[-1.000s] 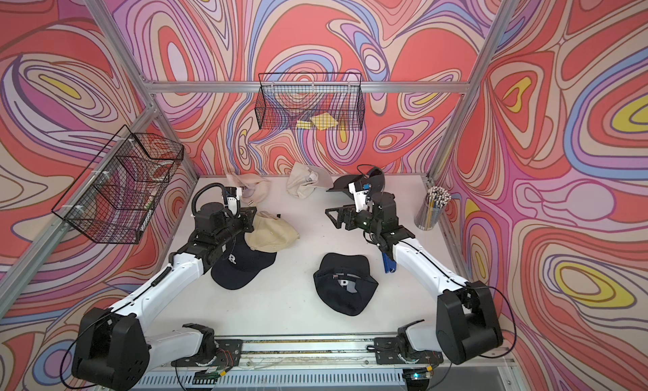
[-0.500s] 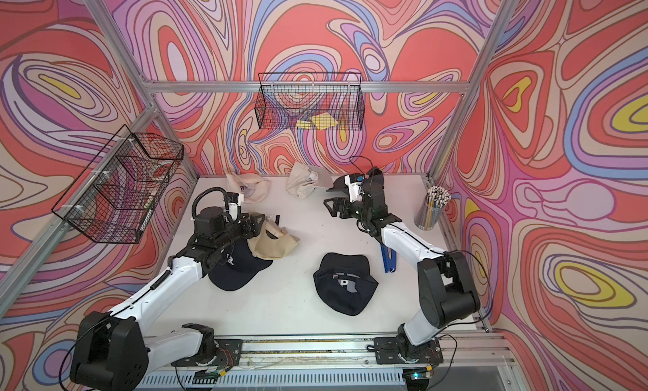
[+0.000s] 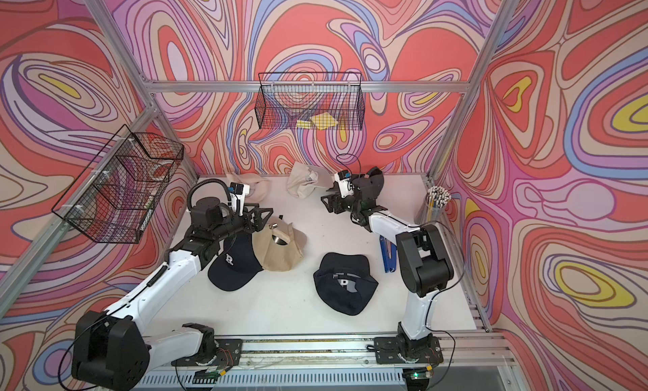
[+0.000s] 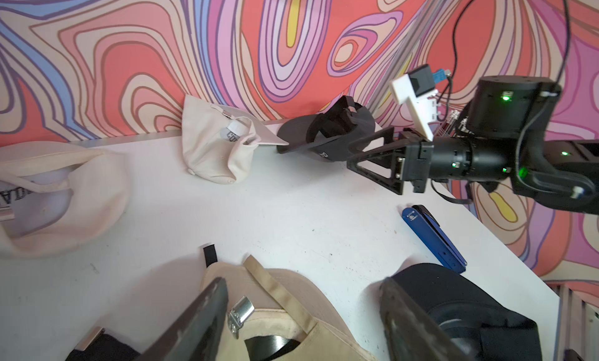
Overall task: Open the adjustable buckle of the baseball cap
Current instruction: Place the baseball cap on the baseball cap, then pick up the baseball cap from the center of the board.
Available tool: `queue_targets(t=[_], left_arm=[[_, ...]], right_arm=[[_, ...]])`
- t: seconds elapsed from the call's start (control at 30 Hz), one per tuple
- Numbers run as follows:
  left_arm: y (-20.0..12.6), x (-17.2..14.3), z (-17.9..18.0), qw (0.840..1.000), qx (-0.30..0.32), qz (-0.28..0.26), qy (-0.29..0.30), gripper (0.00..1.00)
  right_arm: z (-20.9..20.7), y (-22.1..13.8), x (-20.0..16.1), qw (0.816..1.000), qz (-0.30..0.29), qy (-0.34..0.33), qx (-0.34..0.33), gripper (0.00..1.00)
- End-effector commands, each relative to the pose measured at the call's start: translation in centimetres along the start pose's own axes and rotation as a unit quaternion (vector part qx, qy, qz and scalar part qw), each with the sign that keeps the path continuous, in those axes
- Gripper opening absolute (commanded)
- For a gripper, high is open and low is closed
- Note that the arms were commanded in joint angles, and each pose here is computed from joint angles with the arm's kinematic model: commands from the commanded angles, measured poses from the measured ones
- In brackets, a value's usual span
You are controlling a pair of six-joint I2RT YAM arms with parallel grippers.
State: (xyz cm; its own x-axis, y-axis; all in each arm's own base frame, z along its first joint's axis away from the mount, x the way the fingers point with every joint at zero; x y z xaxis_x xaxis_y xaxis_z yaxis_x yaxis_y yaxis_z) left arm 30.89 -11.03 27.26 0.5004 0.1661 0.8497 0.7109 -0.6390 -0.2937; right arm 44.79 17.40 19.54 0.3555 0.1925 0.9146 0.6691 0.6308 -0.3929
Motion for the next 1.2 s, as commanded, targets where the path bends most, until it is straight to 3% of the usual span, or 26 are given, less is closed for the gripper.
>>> queue_targets(t=[0.0, 0.4, 0.7, 1.17], left_arm=[[0.2, -0.2, -0.4, 0.999, -0.032, 0.019, 0.013, 0.75], [1.6, -1.5, 0.4, 0.997, -0.051, 0.055, 0.032, 0.73], [2.0, -1.7, 0.6, 0.996, -0.053, 0.060, 0.032, 0.72], [1.6, -1.7, 0.4, 0.996, -0.053, 0.057, 0.036, 0.71]], right_arm=[[-0.5, 1.7, -0.3, 0.994, 0.007, -0.108, -0.001, 0.71], [-3.0, 6.5, -1.9, 0.964, 0.003, -0.266, -0.026, 0.69], [-4.8, 9.5, -1.7, 0.948, -0.007, -0.314, -0.060, 0.56], [-5.0, 13.8, -1.9, 0.927, -0.014, -0.370, -0.063, 0.48]])
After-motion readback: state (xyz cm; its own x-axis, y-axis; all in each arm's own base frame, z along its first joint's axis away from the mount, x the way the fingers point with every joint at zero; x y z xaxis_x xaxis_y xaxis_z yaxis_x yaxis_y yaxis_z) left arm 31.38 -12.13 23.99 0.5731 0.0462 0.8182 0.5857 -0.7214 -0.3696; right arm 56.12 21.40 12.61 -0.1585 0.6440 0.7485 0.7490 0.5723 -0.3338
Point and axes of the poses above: each gripper's point midway between its finger pads, its own y axis out along the fingers, its own z axis along the line the jaws close on, x = y × z, the point moved 8 cm from there along -y, back along the fingers, and after that the axes turned 7 degrees about -y, right-handed, at the moved point
